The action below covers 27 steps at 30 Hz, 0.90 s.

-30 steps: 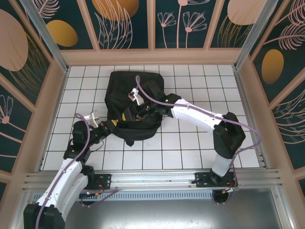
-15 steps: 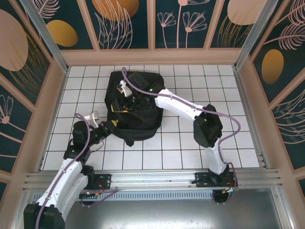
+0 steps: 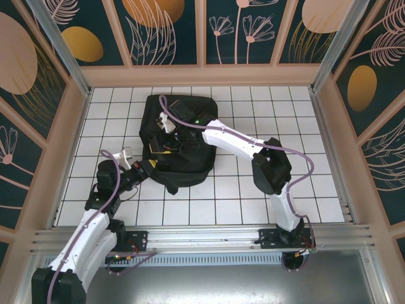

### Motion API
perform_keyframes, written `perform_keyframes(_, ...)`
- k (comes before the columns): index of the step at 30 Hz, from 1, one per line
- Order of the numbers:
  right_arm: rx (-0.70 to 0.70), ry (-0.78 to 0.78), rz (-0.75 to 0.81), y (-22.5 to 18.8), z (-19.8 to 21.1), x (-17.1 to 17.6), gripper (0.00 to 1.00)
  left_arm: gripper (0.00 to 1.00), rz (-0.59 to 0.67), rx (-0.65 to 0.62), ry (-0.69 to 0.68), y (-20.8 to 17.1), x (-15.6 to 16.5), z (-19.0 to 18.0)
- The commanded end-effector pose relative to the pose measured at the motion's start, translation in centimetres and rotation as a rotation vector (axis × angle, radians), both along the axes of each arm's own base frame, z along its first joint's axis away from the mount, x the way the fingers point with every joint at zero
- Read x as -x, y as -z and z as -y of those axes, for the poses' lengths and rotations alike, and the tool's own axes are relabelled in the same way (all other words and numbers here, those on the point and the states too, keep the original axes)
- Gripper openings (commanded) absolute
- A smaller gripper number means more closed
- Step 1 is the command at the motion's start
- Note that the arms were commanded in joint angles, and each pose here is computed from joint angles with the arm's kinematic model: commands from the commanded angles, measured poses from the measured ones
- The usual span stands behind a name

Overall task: Pack the student bag
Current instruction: Zip the student bag at the center of the table.

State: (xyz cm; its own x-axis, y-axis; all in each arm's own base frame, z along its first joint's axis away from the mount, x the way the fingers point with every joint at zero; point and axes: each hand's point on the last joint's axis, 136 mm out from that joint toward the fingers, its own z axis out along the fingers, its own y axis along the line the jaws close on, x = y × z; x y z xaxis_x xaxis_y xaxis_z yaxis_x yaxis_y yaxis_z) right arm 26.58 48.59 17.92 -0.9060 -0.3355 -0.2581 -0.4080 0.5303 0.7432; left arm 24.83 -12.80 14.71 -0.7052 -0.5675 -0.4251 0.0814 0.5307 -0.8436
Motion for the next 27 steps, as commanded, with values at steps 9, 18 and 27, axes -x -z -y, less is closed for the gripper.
perform_keyframes(9, 0.042, -0.014, 0.057, -0.3, -0.2, 0.1, 0.40, 0.00, 0.097, 0.013, 0.048, -3.0, -0.4, 0.8)
perform_keyframes(18, 0.017, -0.028, 0.082, -2.4, -0.8, 1.3, 0.41, 0.00, 0.087, 0.006, 0.047, -2.8, -0.5, 0.7)
perform_keyframes(27, 0.082, -0.004, 0.098, -0.3, -0.4, 0.5, 0.41, 0.00, 0.093, 0.004, 0.058, -3.1, -0.4, 0.9)
